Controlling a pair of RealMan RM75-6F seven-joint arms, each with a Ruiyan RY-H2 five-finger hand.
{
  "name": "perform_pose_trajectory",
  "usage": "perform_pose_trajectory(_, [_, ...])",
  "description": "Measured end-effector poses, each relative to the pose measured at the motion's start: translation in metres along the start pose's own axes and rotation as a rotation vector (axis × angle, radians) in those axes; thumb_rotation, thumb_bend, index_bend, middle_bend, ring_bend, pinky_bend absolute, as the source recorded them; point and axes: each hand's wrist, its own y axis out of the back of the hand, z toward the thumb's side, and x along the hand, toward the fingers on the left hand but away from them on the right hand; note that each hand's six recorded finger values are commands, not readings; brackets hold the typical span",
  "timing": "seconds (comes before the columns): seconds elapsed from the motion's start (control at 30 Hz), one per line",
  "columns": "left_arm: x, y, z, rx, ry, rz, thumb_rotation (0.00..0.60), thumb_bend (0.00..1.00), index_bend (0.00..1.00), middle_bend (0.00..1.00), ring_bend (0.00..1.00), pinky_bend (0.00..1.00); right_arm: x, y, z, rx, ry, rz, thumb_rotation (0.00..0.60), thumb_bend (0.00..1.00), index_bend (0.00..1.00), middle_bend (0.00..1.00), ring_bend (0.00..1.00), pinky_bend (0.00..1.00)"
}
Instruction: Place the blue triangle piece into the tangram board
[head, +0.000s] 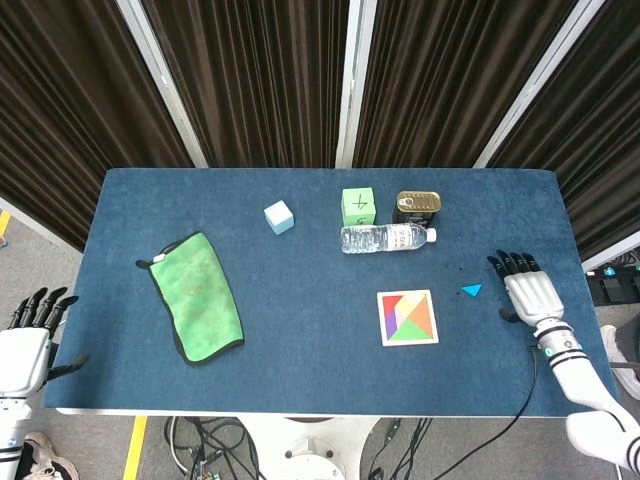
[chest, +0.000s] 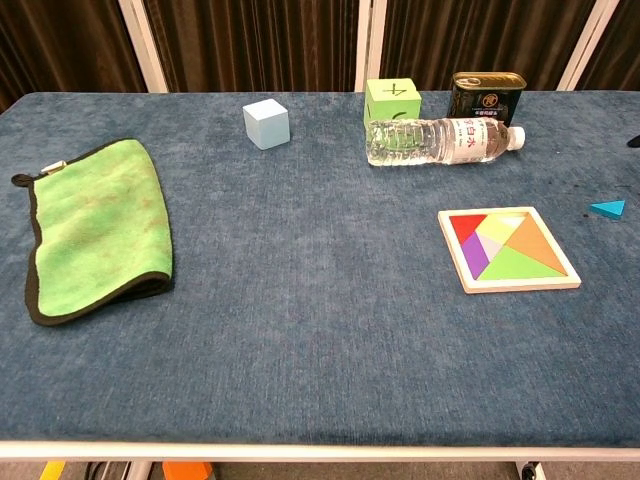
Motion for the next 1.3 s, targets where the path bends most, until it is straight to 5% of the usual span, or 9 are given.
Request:
perform_pose_trajectory(0.4, [0.001,-0.003,0.0,-0.002,-0.008,-0.012,0.6,0.04,0.19,0.11,0.01,0.12,-0.018,-0.009,0.023,0.003,0.057,-0.008,0.6,0.14,0.07,0.0,0.0,0.0])
perform_pose_trajectory(0.8, [0.0,-0.003,-0.002,-0.004,-0.009,-0.013,0.6,0.04,0.19,0.11,0.01,0.12,-0.024,-0.005,0.029,0.021,0.07,-0.013,0.6,0.15,0.31,0.0,0.0,0.0])
perform_pose_trajectory(1.3, [0.0,-0.005,-0.004,-0.007,-0.003,-0.019,0.6,0.04,0.19,0.11,0.01,0.12,-0.027,-0.009,0.031,0.035,0.065,-0.002,0.6,0.18,0.43,0.0,0.0,0.0])
